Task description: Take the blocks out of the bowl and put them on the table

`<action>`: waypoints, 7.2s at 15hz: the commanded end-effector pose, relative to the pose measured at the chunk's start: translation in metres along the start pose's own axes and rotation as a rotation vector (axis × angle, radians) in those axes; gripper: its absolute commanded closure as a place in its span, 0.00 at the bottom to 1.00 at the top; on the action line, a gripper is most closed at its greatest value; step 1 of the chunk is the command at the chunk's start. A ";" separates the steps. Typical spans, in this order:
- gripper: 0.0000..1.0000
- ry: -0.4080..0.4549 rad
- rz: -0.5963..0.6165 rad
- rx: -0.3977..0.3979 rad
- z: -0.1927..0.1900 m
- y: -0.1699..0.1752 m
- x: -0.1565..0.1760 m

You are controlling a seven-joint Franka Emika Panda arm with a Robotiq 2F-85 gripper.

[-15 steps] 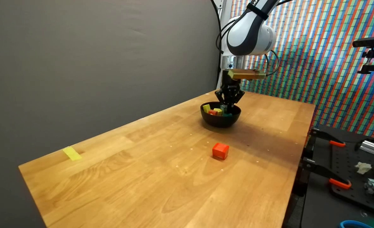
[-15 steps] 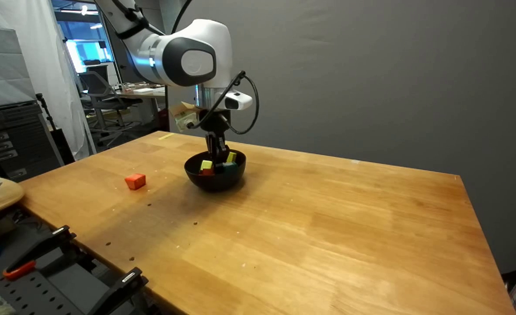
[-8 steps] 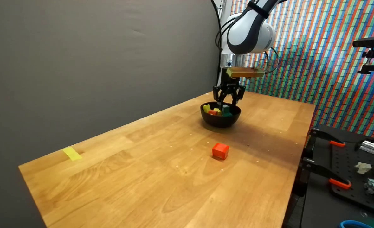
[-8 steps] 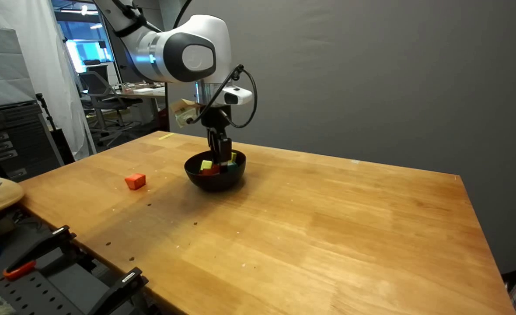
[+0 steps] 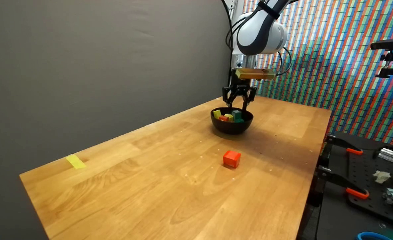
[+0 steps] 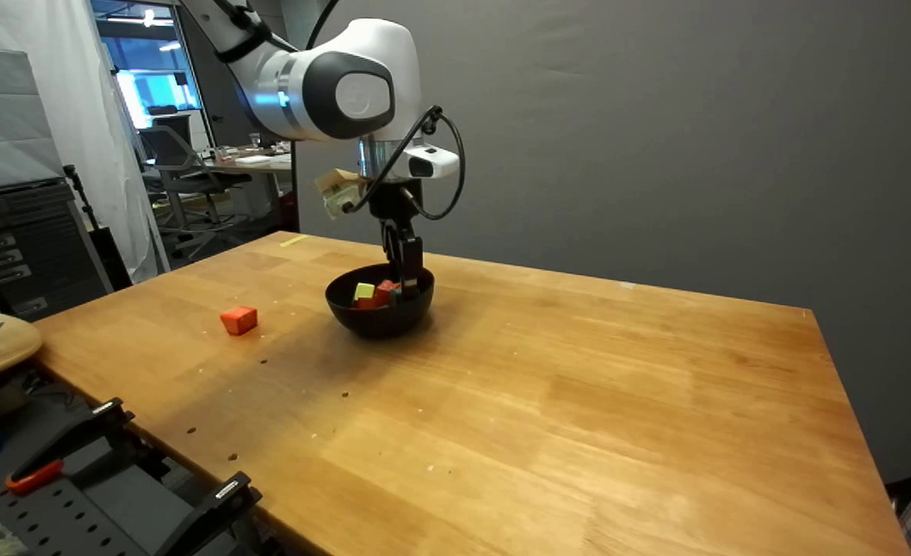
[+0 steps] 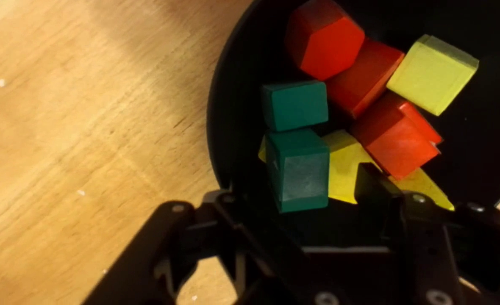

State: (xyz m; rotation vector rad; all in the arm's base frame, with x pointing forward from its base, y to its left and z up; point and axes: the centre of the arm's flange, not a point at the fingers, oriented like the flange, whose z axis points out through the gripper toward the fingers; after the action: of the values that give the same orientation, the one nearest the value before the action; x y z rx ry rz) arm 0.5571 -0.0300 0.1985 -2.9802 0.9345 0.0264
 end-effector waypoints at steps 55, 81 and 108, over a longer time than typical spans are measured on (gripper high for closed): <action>0.00 -0.022 -0.152 -0.045 -0.017 -0.045 0.008; 0.84 0.036 -0.201 -0.082 0.006 -0.070 0.006; 0.26 0.037 -0.747 -0.032 0.019 -0.218 0.006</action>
State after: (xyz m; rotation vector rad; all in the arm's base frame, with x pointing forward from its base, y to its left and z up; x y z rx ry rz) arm 0.6890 0.1515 0.1523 -3.1467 -0.1624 -0.0429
